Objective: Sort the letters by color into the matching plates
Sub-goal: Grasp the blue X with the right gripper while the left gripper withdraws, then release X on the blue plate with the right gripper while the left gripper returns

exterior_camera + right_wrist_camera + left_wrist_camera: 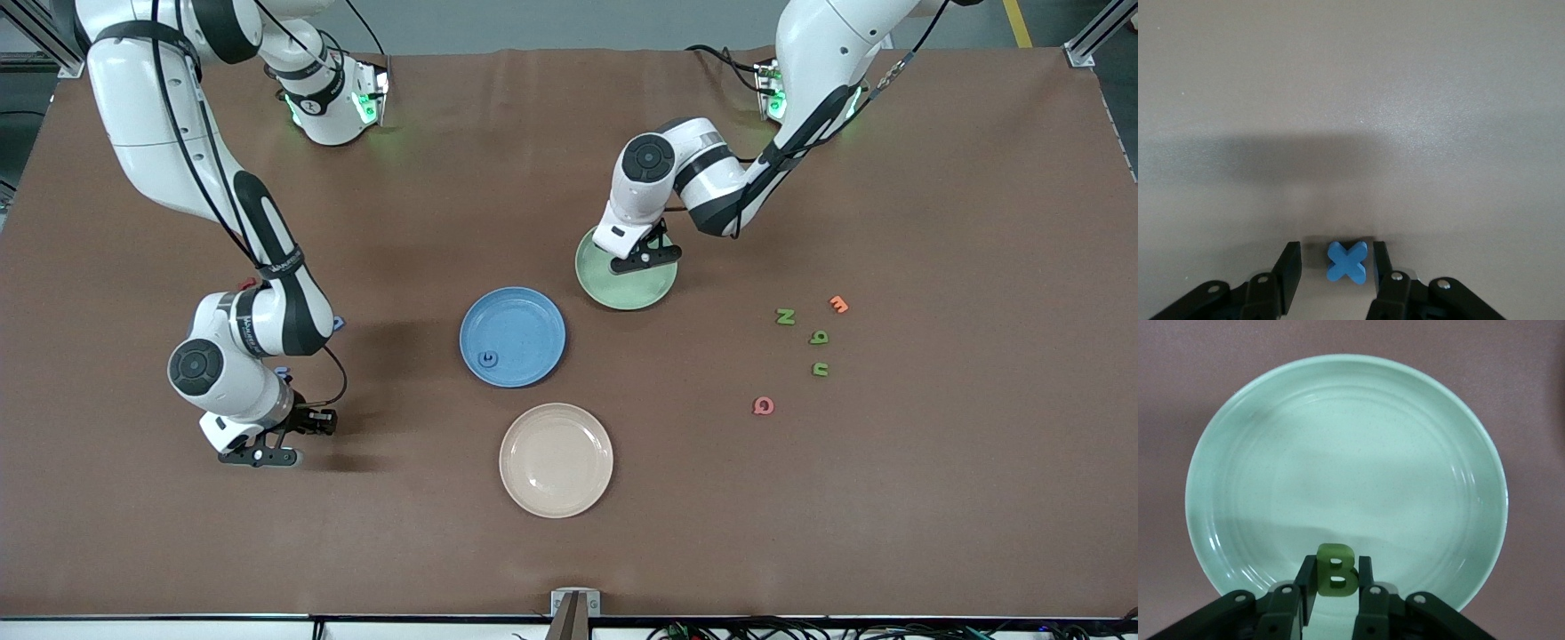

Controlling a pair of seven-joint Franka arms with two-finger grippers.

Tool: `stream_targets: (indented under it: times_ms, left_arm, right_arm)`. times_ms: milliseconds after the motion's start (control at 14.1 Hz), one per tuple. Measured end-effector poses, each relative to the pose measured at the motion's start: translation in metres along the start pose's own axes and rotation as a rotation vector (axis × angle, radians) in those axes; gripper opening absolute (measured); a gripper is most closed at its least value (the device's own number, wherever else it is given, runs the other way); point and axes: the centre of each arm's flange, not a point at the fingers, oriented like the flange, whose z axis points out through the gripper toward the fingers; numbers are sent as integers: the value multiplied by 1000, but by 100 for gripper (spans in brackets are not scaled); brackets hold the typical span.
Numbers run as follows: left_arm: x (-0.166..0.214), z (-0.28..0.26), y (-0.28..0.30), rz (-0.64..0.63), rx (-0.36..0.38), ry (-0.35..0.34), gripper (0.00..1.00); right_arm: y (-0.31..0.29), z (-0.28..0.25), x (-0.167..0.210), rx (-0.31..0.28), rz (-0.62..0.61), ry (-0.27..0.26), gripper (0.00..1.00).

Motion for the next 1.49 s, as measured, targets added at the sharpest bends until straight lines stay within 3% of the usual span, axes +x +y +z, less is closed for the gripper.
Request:
stream_targets:
  times_ms: [142, 355, 567, 638, 993, 1135, 1489]
  left_arm:
    - [-1, 0, 0, 1, 1, 0, 39]
    - [5, -4, -2, -7, -3, 9, 67]
    - [37, -28, -17, 17, 6, 45, 96]
    - [54, -40, -28, 39, 16, 60, 100]
    - [133, -81, -97, 116, 42, 105, 100]
    - [159, -84, -127, 154, 45, 101, 100]
    - [209, -88, -202, 199, 45, 88, 100]
  right_arm:
    - [0, 2, -1, 0, 0, -3, 52]
    - [0, 3, 0, -1, 0, -3, 52]
    - [2, 3, 1, -1, 3, -2, 52]
    - [2, 4, 1, -1, 3, -3, 52]
    - [4, 6, 0, -2, 5, -6, 48]
    - [3, 6, 0, -1, 5, -6, 27]
    - [2, 6, 0, 1, 11, -13, 27]
